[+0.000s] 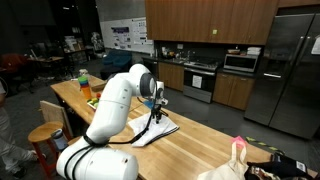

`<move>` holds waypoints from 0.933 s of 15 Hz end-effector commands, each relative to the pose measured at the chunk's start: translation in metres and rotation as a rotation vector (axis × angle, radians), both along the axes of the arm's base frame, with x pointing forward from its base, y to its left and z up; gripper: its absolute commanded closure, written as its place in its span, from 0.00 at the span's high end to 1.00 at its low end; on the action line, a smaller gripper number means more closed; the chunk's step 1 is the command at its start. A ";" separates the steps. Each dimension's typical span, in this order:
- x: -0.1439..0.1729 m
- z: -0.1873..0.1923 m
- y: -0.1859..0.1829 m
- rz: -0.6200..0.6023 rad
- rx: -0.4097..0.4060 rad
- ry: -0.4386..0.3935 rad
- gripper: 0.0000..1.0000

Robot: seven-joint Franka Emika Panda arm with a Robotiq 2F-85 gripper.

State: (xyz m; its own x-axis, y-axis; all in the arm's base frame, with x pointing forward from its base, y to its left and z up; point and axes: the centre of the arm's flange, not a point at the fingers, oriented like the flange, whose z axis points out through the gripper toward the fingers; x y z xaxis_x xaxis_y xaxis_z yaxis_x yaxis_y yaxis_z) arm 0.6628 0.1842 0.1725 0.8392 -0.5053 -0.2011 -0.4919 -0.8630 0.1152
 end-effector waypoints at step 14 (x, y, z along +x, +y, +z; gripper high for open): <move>-0.044 -0.021 -0.006 -0.013 0.036 -0.034 0.74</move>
State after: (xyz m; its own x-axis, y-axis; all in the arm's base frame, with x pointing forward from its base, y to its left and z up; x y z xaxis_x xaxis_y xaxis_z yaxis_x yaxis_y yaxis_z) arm 0.6545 0.1825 0.1657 0.8437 -0.5060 -0.1793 -0.4975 -0.8624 0.0934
